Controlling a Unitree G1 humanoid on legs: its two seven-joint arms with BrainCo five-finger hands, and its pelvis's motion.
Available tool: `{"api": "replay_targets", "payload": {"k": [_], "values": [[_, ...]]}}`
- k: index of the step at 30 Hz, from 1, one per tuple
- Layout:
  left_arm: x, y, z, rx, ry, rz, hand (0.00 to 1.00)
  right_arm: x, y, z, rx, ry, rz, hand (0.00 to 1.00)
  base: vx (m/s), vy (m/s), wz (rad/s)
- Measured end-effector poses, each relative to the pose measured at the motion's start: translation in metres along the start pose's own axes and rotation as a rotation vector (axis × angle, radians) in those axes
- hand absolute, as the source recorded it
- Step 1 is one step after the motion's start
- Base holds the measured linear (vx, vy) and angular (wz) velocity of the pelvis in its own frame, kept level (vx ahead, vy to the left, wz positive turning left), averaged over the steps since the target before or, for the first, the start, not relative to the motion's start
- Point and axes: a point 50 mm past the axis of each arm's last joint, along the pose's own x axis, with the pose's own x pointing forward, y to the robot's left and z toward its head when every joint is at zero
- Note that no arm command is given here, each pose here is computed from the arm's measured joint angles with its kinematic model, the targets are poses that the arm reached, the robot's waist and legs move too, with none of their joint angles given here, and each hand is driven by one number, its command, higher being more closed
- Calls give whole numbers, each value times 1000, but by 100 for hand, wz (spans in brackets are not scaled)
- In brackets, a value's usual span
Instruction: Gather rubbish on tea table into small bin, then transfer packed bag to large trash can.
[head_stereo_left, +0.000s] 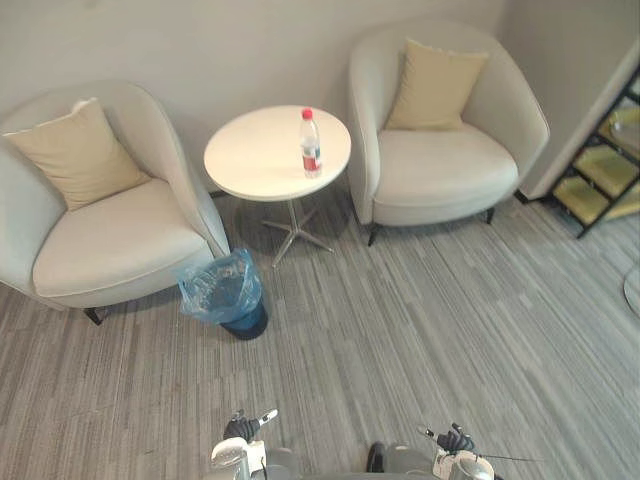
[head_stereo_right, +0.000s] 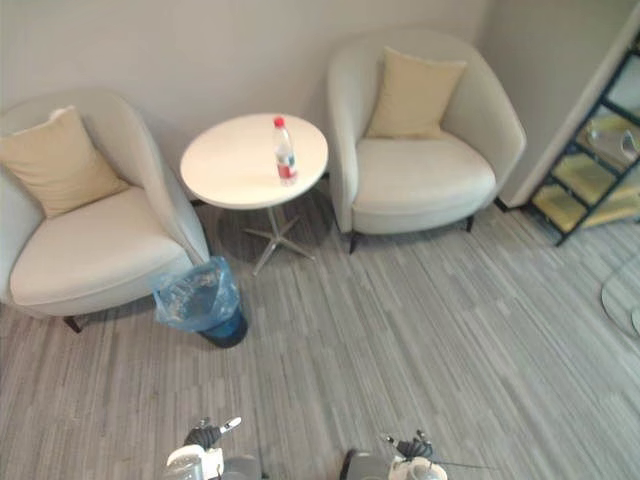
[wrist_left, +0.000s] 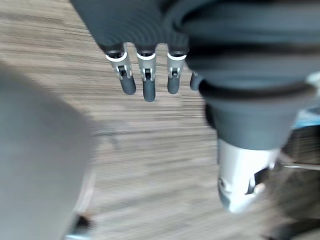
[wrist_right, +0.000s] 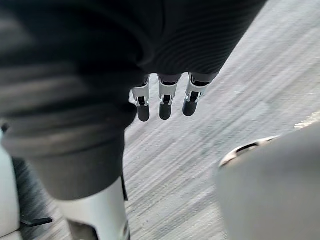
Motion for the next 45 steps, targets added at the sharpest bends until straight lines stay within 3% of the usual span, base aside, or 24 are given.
{"api": "replay_targets", "payload": {"k": [3,8,17,24,27,33,45], "values": [[0,1,2,-27,-15,0,0,0,4,2,12,-2,7,0,335,45,-4],[3,11,7,38,-24,13,0,-1,18,-5,11,32,40,0,481,141,-33],[1,11,-11,97,53,2,0,-3,15,3,-51,-34,61,0,404,124,-3],[-1,16,-18,80,72,22,0,-2,10,-3,-41,-10,51,0,375,-195,57],[-5,-6,-27,26,95,-19,0,2,4,8,-56,-32,42,0,411,-327,53],[-4,-3,-16,21,46,-11,0,0,0,1,-56,-14,20,0,262,-195,50],[0,7,-12,77,37,-6,0,-1,3,-12,-57,39,26,0,196,100,-7]]}}
